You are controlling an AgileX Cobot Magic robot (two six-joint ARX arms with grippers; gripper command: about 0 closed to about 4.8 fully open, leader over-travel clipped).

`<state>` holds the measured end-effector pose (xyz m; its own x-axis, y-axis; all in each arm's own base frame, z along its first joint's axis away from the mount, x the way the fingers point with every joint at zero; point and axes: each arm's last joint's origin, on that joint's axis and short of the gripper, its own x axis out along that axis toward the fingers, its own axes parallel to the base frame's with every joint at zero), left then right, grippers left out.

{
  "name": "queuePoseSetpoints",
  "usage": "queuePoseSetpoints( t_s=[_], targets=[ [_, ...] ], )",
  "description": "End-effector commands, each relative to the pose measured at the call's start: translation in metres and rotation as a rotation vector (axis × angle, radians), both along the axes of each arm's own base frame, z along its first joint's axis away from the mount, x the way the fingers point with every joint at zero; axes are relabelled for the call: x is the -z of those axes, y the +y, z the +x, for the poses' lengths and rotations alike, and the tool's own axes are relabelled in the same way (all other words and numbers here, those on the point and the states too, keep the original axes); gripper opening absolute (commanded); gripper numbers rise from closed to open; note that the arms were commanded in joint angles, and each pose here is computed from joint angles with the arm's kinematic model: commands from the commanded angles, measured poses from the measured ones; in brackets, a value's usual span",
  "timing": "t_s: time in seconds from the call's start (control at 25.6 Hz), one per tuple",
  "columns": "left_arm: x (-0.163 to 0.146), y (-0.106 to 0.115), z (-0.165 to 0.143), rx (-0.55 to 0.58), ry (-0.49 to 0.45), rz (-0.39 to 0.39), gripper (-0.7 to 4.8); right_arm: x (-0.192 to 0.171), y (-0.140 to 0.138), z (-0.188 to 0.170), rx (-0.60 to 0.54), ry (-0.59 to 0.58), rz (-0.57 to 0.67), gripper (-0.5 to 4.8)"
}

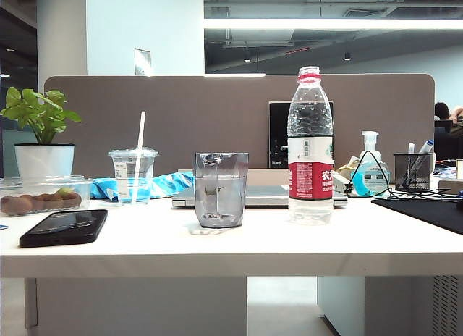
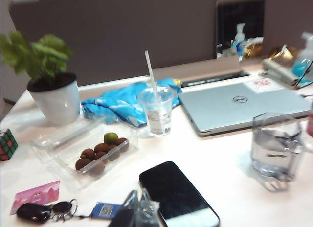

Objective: Pick up the mineral water bottle on the table and pour water into the mug until it's half full.

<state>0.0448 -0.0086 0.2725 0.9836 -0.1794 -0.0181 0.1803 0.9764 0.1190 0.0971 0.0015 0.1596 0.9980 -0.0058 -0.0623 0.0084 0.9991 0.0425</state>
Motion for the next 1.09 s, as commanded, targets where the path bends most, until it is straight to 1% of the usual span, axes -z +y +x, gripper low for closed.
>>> queuePoseSetpoints(
  t_s=[0.04,0.08,0.12,0.2,0.35,0.59,0.66,0.74,0.86,1.01,1.09],
  targets=[
    [0.02,-0.001,0.023,0.012,-0.126,-0.062,-0.04,0.001,0.0,0.0,0.003,-0.006,-0.003,-0.06],
    [0.026,-0.001,0.027,0.005,-0.13,-0.072,-0.04,0.001,0.0,0.0,0.004,-0.006,-0.003,-0.06],
    [0.038,0.002,0.033,-0.031,-0.123,-0.107,-0.04,0.001,0.0,0.0,0.004,-0.005,-0.003,-0.06],
    [0.053,0.006,0.039,-0.089,-0.092,-0.142,-0.04,0.001,0.0,0.0,0.004,-0.005,-0.003,-0.06],
    [0.074,0.009,0.045,-0.136,-0.074,-0.139,-0.04,0.001,0.0,0.0,0.004,-0.006,-0.003,-0.06],
    [0.099,0.009,0.051,-0.141,-0.029,-0.137,-0.04,0.001,0.0,0.0,0.004,-0.005,-0.003,-0.06],
    [0.103,0.009,0.052,-0.147,-0.026,-0.132,-0.04,0.001,0.0,0.0,0.004,-0.005,-0.003,-0.06],
    [0.106,0.011,0.053,-0.193,-0.009,-0.132,-0.04,0.001,0.0,0.0,0.004,-0.005,-0.003,-0.06],
    [0.106,0.012,0.053,-0.235,-0.013,-0.13,-0.04,0.001,0.0,0.0,0.004,-0.006,-0.003,-0.06],
    [0.107,0.011,0.053,-0.212,-0.006,-0.155,-0.04,0.001,0.0,0.0,0.004,-0.006,-0.003,-0.06],
    [0.107,0.011,0.053,-0.204,0.0,-0.155,-0.04,0.001,0.0,0.0,0.004,-0.006,-0.003,-0.06]
  ],
)
